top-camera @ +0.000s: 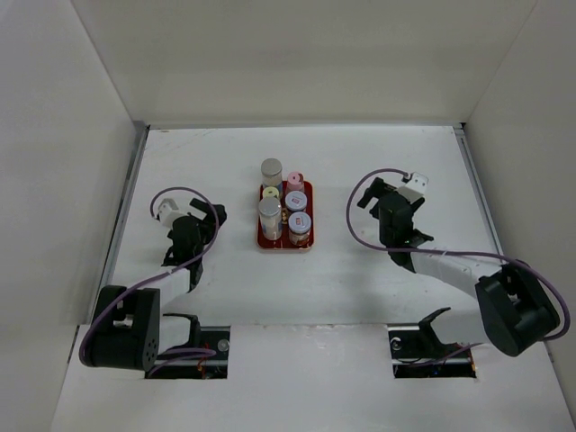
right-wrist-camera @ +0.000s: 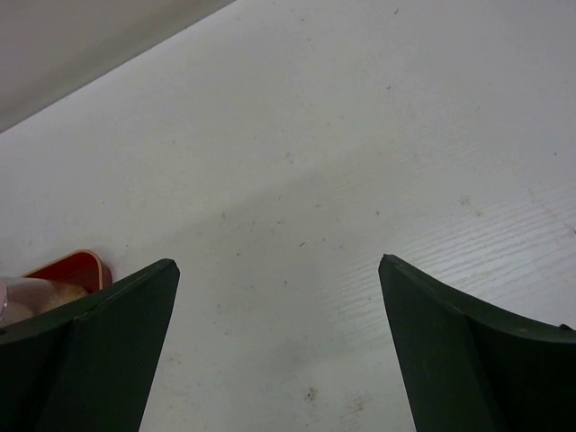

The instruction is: Organize the condiment bottles

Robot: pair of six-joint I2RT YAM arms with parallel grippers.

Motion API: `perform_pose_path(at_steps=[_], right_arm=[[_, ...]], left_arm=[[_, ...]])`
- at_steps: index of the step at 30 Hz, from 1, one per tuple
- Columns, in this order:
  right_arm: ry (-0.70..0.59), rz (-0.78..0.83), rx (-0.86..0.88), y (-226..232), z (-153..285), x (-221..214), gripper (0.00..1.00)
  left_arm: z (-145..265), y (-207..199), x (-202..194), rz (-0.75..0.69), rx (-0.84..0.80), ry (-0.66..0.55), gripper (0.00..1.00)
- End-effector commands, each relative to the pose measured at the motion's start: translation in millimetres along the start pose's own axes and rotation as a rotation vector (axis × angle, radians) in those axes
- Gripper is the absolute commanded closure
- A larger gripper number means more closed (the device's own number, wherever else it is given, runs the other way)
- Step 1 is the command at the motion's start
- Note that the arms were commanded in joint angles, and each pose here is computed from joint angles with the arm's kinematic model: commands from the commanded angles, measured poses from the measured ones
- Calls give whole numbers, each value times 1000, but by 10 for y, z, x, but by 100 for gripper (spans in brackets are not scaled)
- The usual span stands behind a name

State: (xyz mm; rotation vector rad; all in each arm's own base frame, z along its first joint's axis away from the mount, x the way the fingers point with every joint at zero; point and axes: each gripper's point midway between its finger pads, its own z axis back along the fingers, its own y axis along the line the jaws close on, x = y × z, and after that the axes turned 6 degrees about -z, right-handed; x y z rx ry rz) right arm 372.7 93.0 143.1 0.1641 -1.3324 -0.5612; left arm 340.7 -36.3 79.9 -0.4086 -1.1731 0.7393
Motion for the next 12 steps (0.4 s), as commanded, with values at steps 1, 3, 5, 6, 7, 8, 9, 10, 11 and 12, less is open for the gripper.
perform_pose_path(at_steps=[1, 3, 5, 6, 7, 8, 9, 10, 11, 12], right_arm=[[-36, -61, 49, 221, -52, 150, 0], [-29, -58, 53, 232, -61, 121, 0], [-24, -56, 55, 238, -67, 107, 0], [-24, -55, 55, 237, -67, 107, 0], [-22, -54, 55, 240, -66, 105, 0], [-23, -51, 56, 243, -65, 113, 0], [-26, -51, 58, 248, -61, 126, 0], [-29, -52, 60, 251, -59, 134, 0], [-29, -52, 60, 249, -59, 131, 0], [-30, -52, 61, 256, -62, 137, 0]], left_arm=[[-53, -211, 140, 1, -52, -30, 0], [-62, -207, 128, 6, -53, -22, 0], [-70, -215, 111, 9, -60, -15, 0], [-75, -222, 104, 11, -64, -12, 0], [-77, -235, 100, 13, -70, -10, 0], [-74, -250, 88, 14, -79, -3, 0], [-73, -258, 84, 14, -83, 2, 0], [-70, -272, 90, 15, -87, 2, 0], [-62, -267, 95, 14, -86, -2, 0], [-57, -254, 103, 14, -83, -7, 0]])
